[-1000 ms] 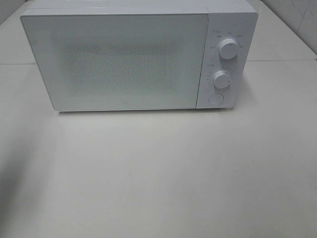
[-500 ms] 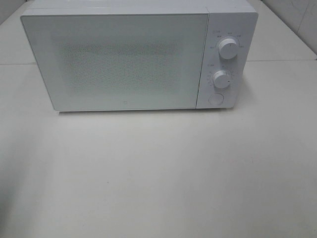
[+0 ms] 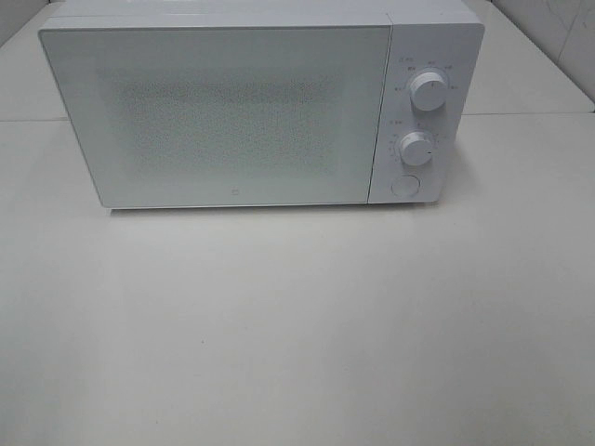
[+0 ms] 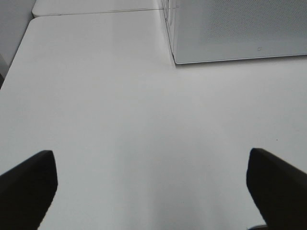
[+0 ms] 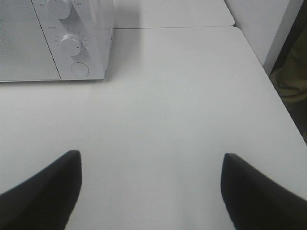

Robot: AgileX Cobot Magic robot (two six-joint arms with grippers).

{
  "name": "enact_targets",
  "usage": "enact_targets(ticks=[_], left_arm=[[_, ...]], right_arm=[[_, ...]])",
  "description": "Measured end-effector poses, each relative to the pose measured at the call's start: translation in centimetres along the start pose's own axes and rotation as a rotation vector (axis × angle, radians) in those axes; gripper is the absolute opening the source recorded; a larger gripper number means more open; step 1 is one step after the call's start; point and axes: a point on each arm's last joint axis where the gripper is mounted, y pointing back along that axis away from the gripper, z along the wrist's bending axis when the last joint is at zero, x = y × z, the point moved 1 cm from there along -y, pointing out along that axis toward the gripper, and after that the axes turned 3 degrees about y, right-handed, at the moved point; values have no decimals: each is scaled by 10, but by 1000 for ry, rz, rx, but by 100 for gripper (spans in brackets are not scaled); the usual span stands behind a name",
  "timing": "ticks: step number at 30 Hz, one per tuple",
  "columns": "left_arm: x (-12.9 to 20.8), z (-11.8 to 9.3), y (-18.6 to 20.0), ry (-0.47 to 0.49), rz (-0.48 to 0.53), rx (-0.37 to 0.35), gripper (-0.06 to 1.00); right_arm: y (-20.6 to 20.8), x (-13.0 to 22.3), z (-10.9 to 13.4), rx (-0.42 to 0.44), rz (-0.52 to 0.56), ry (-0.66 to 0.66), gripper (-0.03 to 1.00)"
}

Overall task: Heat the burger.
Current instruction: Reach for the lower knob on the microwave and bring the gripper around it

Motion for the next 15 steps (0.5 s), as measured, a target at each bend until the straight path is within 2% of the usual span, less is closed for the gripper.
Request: enact_targets(ticks=[4, 15], left_arm=[[5, -1, 8, -5, -61, -7, 99], [7, 0, 7, 1, -58, -17, 99]], right_arm=[[0, 0, 0, 0, 0, 0, 76], [0, 0, 0, 0, 0, 0, 76]])
